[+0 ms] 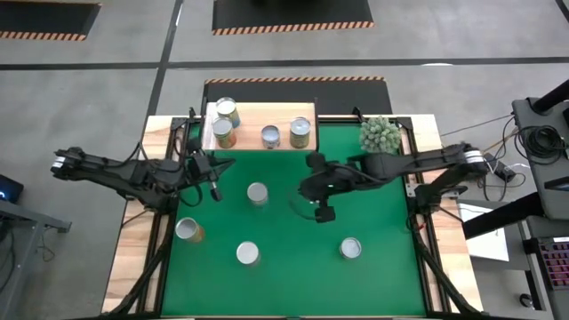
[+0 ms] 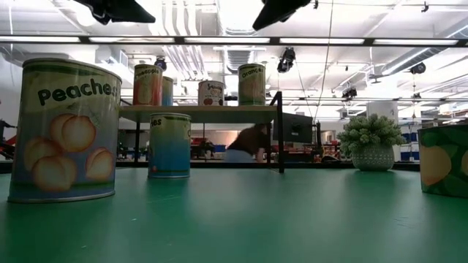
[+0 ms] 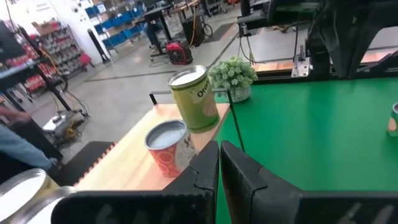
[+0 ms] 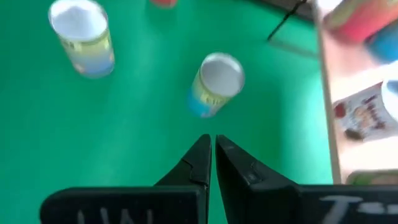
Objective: Pick and place cans onto a shelf
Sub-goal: Put the canned cherries on the shelf
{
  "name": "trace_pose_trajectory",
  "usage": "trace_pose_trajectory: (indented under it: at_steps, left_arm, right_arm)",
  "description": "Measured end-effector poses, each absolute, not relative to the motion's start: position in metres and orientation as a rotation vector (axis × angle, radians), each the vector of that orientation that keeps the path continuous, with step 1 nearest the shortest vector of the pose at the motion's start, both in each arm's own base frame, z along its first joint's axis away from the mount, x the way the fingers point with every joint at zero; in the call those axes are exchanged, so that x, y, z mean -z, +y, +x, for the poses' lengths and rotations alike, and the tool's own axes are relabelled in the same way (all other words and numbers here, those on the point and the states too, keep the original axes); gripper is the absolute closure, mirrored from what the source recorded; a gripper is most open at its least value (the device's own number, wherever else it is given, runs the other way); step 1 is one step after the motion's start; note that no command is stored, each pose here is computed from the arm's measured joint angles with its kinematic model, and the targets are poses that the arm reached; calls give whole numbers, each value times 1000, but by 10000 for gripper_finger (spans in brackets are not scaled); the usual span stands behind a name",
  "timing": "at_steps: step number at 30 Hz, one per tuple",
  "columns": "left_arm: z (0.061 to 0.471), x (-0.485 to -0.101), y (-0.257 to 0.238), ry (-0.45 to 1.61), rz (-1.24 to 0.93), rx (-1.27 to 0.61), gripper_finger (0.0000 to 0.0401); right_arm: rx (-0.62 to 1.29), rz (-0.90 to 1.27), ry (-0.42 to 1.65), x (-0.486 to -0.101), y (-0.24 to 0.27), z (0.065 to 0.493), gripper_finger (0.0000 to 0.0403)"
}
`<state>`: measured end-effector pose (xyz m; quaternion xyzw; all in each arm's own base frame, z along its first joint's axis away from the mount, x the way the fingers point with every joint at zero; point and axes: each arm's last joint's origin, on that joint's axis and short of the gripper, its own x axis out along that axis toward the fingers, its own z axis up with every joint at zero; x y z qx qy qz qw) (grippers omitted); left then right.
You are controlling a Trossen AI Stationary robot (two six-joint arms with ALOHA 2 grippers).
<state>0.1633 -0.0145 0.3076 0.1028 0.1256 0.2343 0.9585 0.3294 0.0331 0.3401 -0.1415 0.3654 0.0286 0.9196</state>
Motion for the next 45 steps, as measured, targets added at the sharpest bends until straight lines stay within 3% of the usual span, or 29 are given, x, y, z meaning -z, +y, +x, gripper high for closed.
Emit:
trace_pose_trajectory:
  at_steps: [5,11,19,32,38,45]
  left_arm:
    - [171,-303,-17,258,93,-446,401]
    - [193,-284,-30,371,-122,-192,401]
    - [219,-247,-35,665,-383,-314,401]
    - [262,-250,-41,966,-277,-395,397]
    - [268,-244,-40,997,-236,-427,322]
    - [273,-237,-36,965,-164,-556,163]
  right_arm:
    - [-59,-358,542,-332,30,302,390]
    - [-46,-448,337,-334,26,269,390]
    - [-31,-484,235,-341,22,235,390]
    - [-41,-535,245,-331,21,223,390]
    - [-43,-536,255,-330,21,222,390]
    - [-48,-536,275,-329,21,220,390]
